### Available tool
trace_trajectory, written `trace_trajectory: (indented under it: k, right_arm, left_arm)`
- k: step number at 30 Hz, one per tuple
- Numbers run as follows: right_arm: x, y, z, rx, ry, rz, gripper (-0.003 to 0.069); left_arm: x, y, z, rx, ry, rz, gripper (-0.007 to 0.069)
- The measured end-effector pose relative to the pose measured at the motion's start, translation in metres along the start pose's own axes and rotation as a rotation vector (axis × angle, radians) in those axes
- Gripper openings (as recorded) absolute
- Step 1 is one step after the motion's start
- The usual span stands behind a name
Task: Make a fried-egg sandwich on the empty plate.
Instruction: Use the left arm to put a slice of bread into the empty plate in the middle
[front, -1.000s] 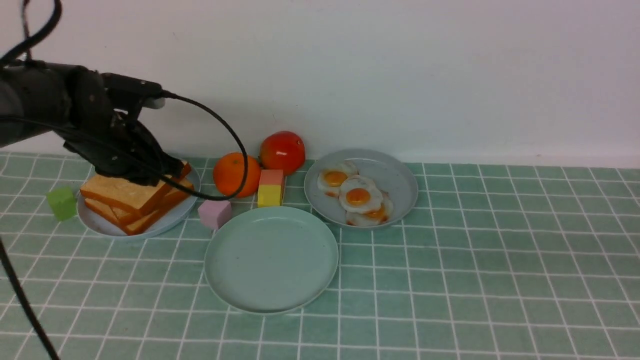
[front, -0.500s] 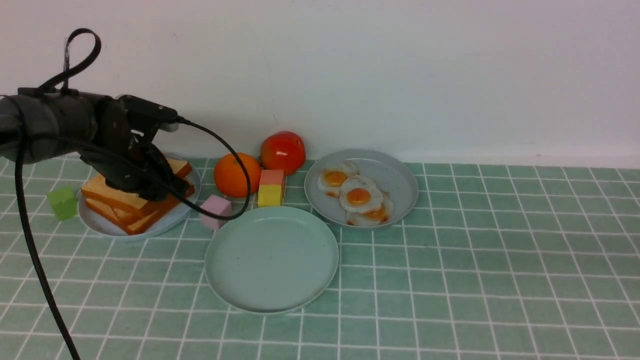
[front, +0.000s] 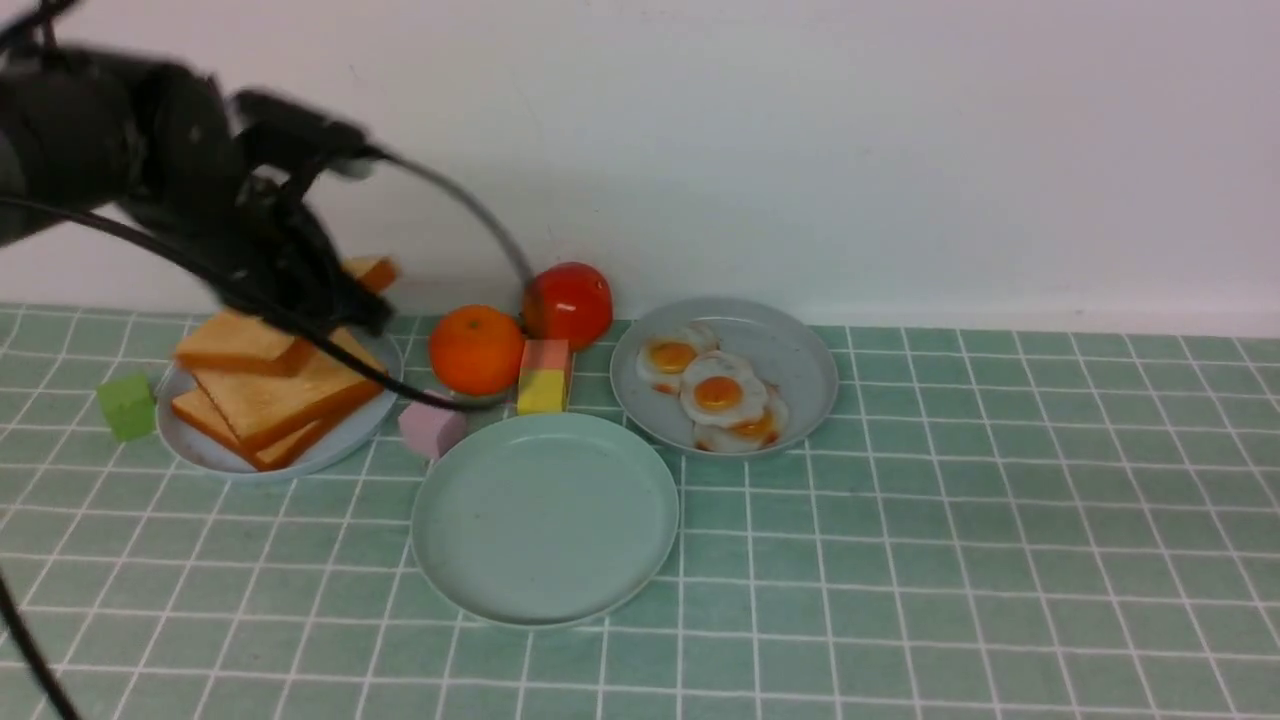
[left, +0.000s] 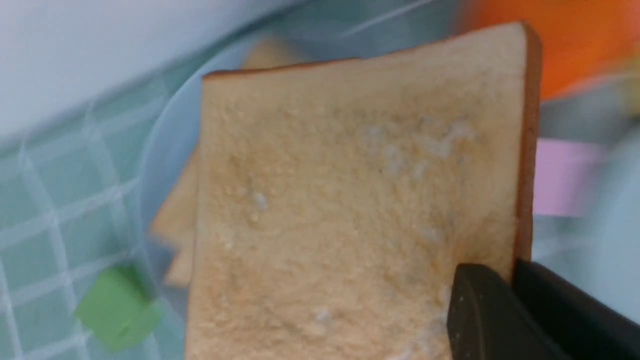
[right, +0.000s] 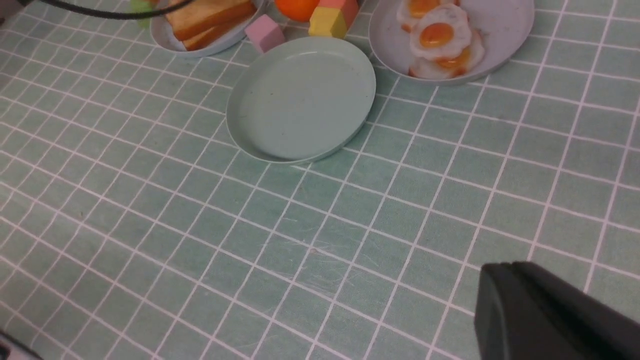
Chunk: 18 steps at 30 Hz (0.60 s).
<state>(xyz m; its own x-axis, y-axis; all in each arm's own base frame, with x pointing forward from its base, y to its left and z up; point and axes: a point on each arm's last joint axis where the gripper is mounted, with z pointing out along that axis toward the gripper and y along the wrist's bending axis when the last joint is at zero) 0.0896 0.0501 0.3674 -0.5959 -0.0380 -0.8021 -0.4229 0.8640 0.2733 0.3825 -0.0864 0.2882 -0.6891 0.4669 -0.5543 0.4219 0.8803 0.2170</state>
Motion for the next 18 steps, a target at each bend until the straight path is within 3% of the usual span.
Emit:
trace_trajectory:
  k: [5,8,18]
  right_arm:
    - [0.000,0.000,0.000,0.000,0.000,-0.003,0.0006]
    - [0.000,0.000,0.000,-0.001,0.003,-0.005,0.0010]
    - [0.003,0.001,0.000,-0.009,0.037,-0.005,0.0022]
  left_arm:
    - [0.011,-0.107,-0.014,0.191,0.010,0.257,0.0042]
    - [0.025,-0.142,0.003,0.216,0.050,0.373,0.0042]
    - [0.037,-0.159,0.057,0.158,0.082,0.444,0.0042]
